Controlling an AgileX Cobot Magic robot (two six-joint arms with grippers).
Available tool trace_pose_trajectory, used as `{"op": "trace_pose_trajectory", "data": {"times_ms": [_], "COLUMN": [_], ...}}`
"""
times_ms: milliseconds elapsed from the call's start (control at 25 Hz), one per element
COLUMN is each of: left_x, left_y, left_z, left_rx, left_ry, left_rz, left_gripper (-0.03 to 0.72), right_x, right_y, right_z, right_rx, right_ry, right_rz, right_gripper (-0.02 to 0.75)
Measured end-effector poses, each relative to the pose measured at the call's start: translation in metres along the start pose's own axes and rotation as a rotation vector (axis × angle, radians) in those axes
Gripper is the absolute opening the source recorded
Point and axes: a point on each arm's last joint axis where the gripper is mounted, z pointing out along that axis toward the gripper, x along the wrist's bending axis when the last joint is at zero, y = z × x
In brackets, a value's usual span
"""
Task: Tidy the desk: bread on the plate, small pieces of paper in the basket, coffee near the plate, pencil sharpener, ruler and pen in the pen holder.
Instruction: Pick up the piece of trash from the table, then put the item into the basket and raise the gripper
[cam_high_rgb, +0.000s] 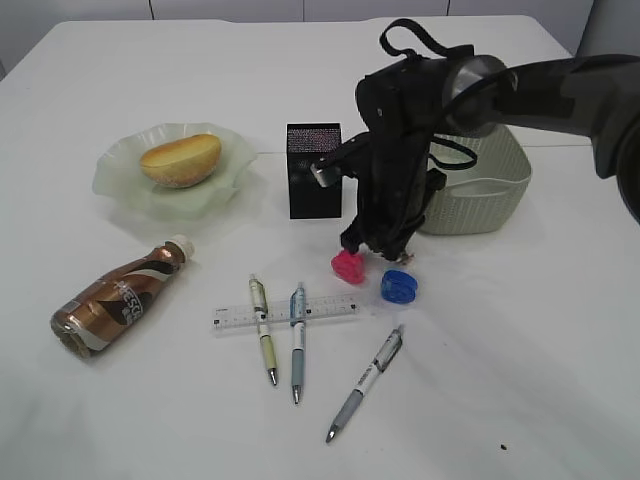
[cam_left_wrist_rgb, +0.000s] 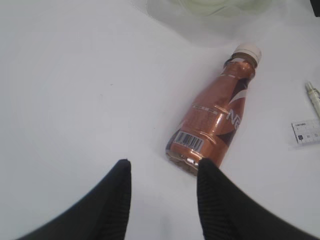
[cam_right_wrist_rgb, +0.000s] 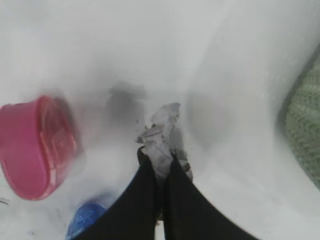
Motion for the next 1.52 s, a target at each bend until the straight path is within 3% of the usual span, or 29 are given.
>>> {"op": "trace_pose_trajectory", "data": {"times_ms": [400,640,1000,1520], "left_x": [0.000,0.000,0.000,0.000], "left_y": [0.000,0.000,0.000,-0.001], "left_z": [0.000,0.000,0.000,0.000], "left_rx": [0.000,0.000,0.002,0.014], "left_ry": [0.000,0.000,0.001,0.004], "left_rz": [0.000,0.000,0.000,0.000], "left_gripper": [0.318,0.318,0.318,0.318], "right_x": [-0.004,-0.008,-0.026,-0.119], "right_y": [0.008,0.027,0.043,0.009], "right_z": [-0.025,-0.061,-0.117,-0.107], "right_rx": [0.002,-0.132,-0.329,-0.296], "right_ry": [0.017,0.050,0.026,-0.026], "right_rz": [0.025,0.070,0.167,0.383], "right_gripper": [0.013,0.013,0.013,0.013]}}
